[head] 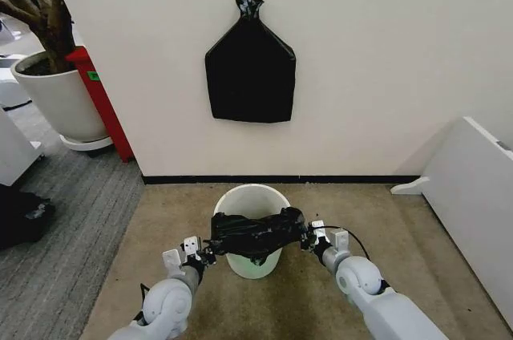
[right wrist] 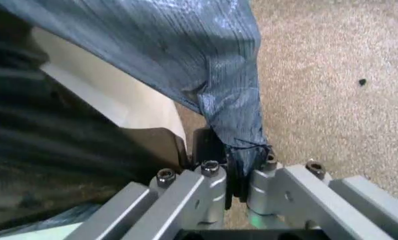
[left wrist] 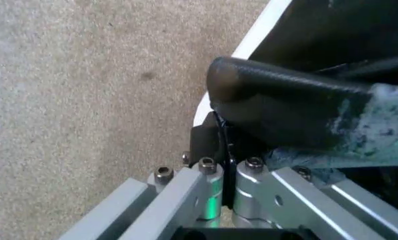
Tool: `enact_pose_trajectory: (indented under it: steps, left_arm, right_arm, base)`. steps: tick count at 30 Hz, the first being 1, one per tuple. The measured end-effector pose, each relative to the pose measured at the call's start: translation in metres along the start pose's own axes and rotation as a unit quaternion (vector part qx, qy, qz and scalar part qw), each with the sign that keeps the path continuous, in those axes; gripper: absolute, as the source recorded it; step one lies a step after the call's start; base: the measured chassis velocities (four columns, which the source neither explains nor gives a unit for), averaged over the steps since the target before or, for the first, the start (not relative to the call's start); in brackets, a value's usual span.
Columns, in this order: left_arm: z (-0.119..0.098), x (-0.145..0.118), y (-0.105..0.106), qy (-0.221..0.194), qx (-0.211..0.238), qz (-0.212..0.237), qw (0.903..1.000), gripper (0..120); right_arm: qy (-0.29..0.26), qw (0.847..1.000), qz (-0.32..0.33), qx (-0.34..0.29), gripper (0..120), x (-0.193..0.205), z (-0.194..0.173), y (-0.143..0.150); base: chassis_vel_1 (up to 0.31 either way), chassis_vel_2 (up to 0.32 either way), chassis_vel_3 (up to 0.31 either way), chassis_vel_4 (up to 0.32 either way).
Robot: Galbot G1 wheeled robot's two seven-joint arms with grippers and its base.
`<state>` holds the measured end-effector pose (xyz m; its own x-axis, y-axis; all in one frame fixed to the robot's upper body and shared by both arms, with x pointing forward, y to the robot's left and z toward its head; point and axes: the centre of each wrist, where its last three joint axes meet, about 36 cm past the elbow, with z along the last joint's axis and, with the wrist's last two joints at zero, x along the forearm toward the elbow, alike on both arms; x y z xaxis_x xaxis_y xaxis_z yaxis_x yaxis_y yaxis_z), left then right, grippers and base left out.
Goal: Place the garbage bag over the trash bin.
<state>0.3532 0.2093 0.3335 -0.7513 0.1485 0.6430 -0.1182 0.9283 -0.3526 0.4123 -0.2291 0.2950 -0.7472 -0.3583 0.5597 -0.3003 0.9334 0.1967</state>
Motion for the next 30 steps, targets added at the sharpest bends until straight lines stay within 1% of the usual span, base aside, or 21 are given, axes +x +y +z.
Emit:
enact_pose_trajectory:
  steps: [5,9,15,25,28,30]
  left_arm:
    - [-0.005,0.003,-0.003,-0.002,0.005,0.002,1.0,0]
    - [-0.005,0.004,-0.002,-0.001,0.005,-0.002,1.0,0]
    - [0.001,0.003,-0.003,0.012,0.004,-0.008,0.9999,0]
    - [0.007,0.001,-0.005,0.027,0.008,-0.017,0.9995,0]
    - [0.003,0.007,-0.007,0.027,-0.005,-0.018,0.9995,0]
    - [0.001,0.012,-0.007,0.021,-0.016,-0.019,0.9995,0]
  right_arm:
    - [-0.012,1.0,-0.005,-0.001,0,0.006,-0.008,0.003]
    - [-0.01,1.0,-0.003,0.0,0,0.005,-0.007,0.002]
    - [0.01,1.0,0.006,-0.005,0,-0.003,0.006,-0.004]
    - [0.011,1.0,0.003,-0.008,0,-0.002,0.008,-0.001]
    - [0.005,1.0,0.0,-0.004,0,0.006,0.007,0.004]
    - [0.0,1.0,-0.001,0.0,0,0.014,0.007,0.006]
  base:
    - [0.0,0.0,0.0,0.0]
    - [0.0,0.0,0.0,0.0]
    - [0.0,0.0,0.0,0.0]
    - [0.0,0.0,0.0,0.0]
    - [0.0,0.0,0.0,0.0]
    - [0.0,0.0,0.0,0.0]
